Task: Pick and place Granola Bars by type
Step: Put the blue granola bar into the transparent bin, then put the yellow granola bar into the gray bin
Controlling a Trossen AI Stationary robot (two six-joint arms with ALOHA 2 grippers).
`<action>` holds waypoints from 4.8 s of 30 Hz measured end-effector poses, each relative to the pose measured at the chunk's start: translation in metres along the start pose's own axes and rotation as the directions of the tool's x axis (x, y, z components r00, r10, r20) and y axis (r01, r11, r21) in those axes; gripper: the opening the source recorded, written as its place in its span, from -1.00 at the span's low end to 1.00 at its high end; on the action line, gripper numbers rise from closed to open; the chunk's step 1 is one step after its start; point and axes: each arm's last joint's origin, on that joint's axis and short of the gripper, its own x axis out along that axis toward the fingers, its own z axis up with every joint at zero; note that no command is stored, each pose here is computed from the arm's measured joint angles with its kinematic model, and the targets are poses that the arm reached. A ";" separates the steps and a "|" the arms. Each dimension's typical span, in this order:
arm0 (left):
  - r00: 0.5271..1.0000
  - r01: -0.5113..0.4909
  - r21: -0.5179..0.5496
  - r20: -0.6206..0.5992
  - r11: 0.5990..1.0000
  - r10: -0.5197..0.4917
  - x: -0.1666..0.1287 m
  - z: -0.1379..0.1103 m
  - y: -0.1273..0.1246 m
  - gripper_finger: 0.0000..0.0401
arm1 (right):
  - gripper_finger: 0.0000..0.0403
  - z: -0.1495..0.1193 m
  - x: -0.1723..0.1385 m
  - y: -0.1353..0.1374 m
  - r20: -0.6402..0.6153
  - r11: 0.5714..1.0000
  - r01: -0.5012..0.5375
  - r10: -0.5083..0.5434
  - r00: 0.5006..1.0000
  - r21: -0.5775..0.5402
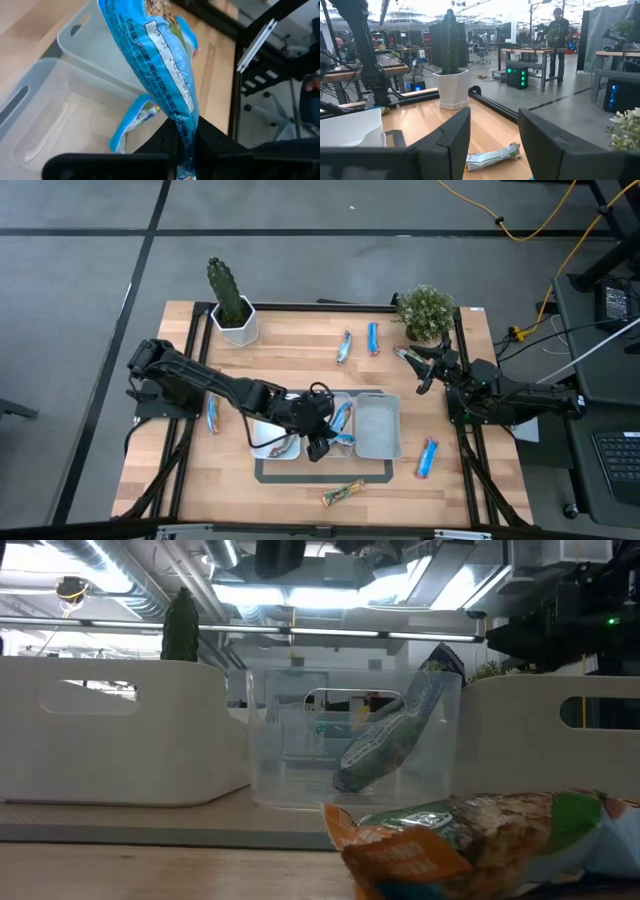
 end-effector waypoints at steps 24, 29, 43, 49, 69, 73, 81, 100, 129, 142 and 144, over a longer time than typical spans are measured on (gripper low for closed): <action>0.997 0.074 -0.001 0.007 0.997 -0.074 0.003 0.002 -0.005 -0.81 | -0.17 0.000 0.000 0.000 0.001 1.000 -0.001 0.001 1.000 0.004; 0.998 0.048 -0.006 0.029 0.999 -0.048 0.003 0.003 -0.004 -0.76 | -0.17 0.000 0.000 0.000 0.000 1.000 -0.001 0.001 1.000 0.004; 0.998 0.023 -0.010 0.051 1.000 -0.023 0.003 0.004 -0.003 -0.32 | -0.17 0.000 0.000 0.000 0.000 1.000 -0.001 0.001 1.000 0.004; 0.998 0.023 -0.010 0.051 1.000 -0.023 0.003 0.004 -0.003 -0.07 | -0.17 0.000 0.000 0.000 0.000 1.000 -0.001 0.001 1.000 0.004; 0.996 -0.039 -0.006 0.075 0.999 0.039 0.002 0.004 -0.001 0.11 | -0.17 0.000 0.000 0.000 0.000 1.000 -0.002 0.002 1.000 0.005; 0.991 0.002 0.066 0.134 0.998 -0.011 -0.010 0.022 -0.013 0.11 | -0.17 0.003 0.000 0.002 0.030 0.995 -0.061 0.058 0.998 0.083; 0.932 -0.114 0.277 0.363 0.954 0.006 -0.052 0.069 -0.039 0.09 | -0.17 0.016 -0.002 0.006 0.156 0.962 -0.237 0.215 0.964 0.135; 0.814 -0.426 -0.186 0.349 0.885 0.465 -0.069 0.173 0.141 0.08 | -0.17 0.020 -0.003 0.006 0.203 0.964 -0.246 0.222 0.954 0.104; 0.438 -0.898 -0.236 -0.552 0.370 0.710 -0.082 -0.043 0.096 0.08 | -0.17 0.018 -0.001 0.001 0.171 0.999 -0.037 0.038 0.985 -0.012; 0.359 -0.907 -0.415 -0.675 0.070 0.644 -0.106 -0.151 0.099 0.08 | -0.17 0.014 -0.001 0.001 0.139 0.999 -0.041 0.039 0.989 0.005; 0.385 -0.900 -0.427 -0.678 0.091 0.627 -0.099 -0.160 0.103 0.08 | -0.17 0.013 -0.001 0.001 0.130 0.999 -0.041 0.040 0.991 0.002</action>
